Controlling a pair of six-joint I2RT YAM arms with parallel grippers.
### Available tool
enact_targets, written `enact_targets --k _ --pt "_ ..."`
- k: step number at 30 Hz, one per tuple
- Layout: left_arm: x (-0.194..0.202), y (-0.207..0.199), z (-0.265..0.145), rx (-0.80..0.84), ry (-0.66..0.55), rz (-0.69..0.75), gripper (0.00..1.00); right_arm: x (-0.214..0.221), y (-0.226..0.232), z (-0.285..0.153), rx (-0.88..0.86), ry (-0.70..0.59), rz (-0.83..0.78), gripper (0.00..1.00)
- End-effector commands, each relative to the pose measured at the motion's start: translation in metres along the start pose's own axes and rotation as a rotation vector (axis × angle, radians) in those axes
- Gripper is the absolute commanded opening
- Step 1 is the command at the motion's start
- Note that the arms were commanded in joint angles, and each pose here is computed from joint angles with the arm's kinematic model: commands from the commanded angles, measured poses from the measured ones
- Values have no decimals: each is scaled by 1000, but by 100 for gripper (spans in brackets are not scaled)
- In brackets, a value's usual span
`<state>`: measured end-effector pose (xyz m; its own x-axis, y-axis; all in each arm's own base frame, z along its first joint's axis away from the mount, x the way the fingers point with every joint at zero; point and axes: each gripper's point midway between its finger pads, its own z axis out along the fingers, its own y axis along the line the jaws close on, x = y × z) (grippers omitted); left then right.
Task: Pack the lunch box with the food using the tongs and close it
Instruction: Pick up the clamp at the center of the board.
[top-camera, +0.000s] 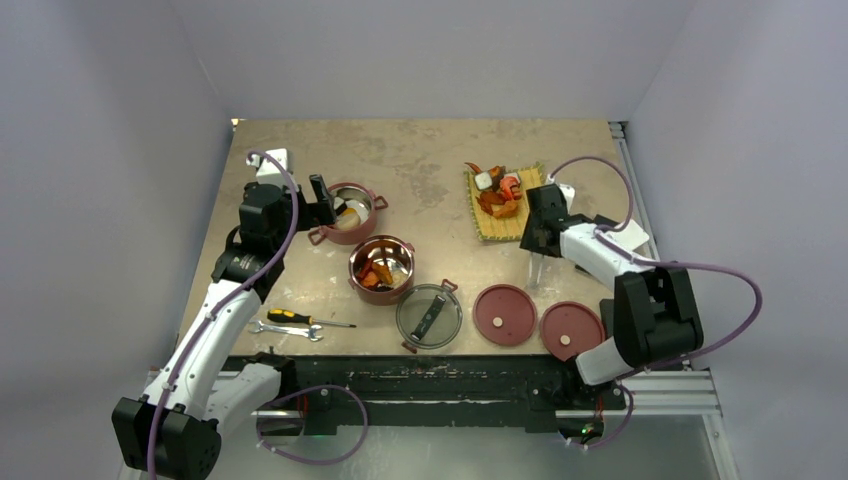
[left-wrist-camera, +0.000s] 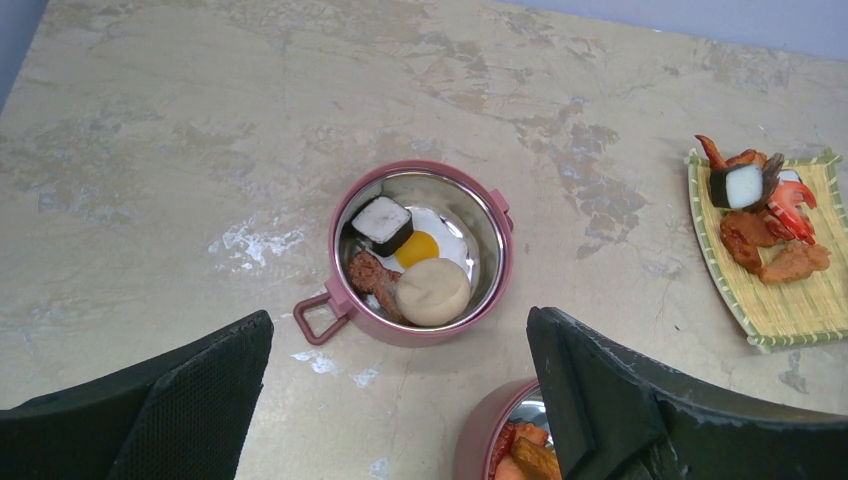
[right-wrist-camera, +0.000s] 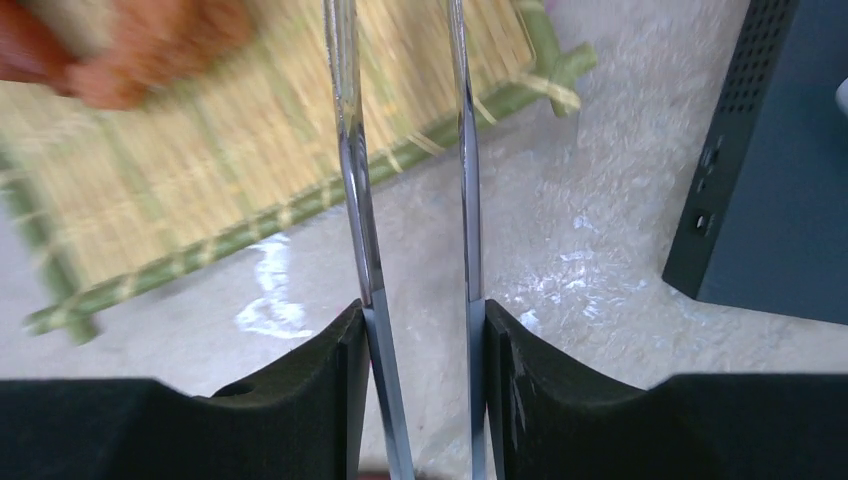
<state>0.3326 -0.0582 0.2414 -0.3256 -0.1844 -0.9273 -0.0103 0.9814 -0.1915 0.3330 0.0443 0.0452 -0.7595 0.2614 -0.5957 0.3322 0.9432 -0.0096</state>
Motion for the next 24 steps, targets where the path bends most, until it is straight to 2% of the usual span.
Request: enact_targets --k 1,12,16,19,24 --pt "-11 -4 0 13 -41 -10 99 -42 18 -39 -94 -48 -33 44" --pt "-10 -12 1 58 -32 -6 99 -64 48 -89 -291 12 -169 42" --pt "-4 -37 6 196 -14 -23 99 -58 77 -118 -517 38 -245 40" --pt "-3 -68 9 342 28 -94 98 -47 98 -140 -677 37 -320 40" --pt "-30 -122 3 584 -10 -214 96 -23 126 -163 -797 48 -422 39"
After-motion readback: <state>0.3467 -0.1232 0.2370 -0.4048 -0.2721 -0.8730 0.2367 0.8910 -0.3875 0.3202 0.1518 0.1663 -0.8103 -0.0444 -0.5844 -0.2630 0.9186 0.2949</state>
